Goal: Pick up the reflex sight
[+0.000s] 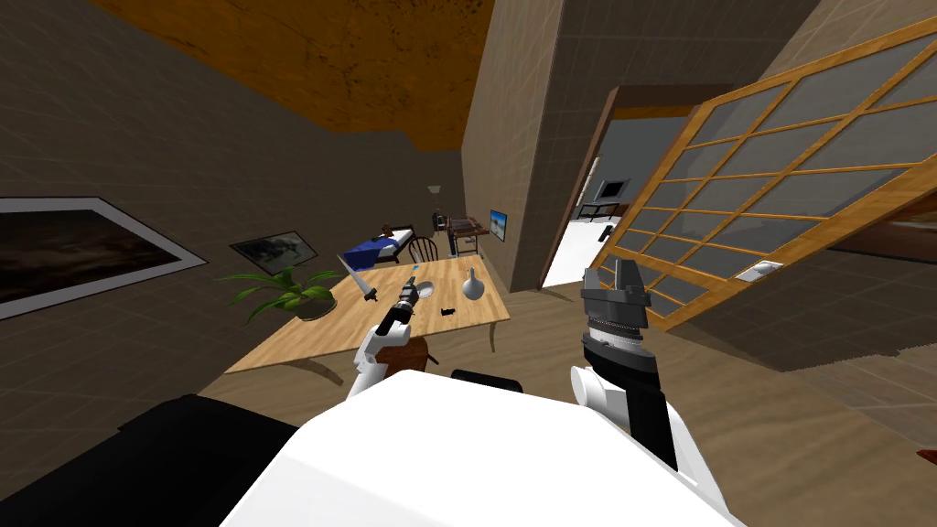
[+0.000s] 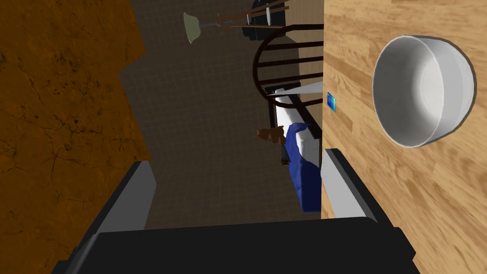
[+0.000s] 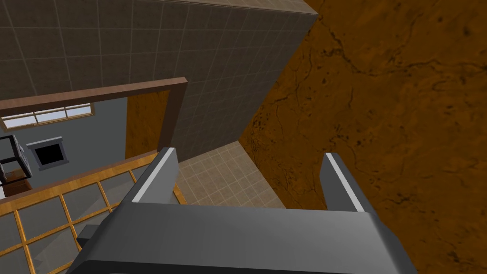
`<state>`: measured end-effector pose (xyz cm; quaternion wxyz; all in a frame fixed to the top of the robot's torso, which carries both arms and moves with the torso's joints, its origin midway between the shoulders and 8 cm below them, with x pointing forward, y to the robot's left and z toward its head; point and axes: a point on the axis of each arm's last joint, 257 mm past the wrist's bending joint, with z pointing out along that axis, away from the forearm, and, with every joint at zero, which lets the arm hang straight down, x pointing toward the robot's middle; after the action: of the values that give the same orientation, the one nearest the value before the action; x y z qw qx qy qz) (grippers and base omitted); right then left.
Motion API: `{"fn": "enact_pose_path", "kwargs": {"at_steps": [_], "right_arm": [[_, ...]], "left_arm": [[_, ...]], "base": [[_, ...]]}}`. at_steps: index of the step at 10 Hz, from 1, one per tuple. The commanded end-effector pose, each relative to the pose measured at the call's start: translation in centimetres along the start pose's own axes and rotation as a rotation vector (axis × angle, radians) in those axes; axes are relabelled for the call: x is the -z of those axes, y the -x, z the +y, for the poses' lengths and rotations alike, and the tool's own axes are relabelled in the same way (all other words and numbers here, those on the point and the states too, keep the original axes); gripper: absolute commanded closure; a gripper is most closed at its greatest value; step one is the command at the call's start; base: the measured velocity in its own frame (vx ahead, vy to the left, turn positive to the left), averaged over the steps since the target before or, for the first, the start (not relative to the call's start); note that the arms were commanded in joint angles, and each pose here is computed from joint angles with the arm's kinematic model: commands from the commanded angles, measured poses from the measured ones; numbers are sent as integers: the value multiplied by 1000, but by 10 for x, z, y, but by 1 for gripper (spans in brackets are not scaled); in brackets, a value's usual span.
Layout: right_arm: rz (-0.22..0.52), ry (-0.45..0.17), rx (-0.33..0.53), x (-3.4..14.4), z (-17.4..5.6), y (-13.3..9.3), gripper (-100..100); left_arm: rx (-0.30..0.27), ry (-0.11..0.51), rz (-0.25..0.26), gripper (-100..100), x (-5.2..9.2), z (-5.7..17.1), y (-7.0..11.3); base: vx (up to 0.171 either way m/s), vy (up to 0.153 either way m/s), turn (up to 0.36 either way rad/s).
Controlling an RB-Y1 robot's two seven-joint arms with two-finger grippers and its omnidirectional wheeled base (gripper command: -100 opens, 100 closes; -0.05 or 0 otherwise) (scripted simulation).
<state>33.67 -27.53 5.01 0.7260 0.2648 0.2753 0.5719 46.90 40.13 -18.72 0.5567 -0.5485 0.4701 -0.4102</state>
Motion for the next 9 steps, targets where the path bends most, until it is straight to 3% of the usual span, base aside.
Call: {"fn": "enact_pose_path", "kwargs": {"at_steps": [1,5,9], "right_arm": [[0,0,0,0,0,0,0],[0,0,0,0,0,0,0],[0,0,0,0,0,0,0]], "left_arm": [[7,61,-23,-100,-9,18,13],[24,186,-67,-100,-19,54,34],[37,295,-95,-100,-19,84,45]], "base": [[-20,29,-120],[-18,25,-86],[-7,10,-72]]}}
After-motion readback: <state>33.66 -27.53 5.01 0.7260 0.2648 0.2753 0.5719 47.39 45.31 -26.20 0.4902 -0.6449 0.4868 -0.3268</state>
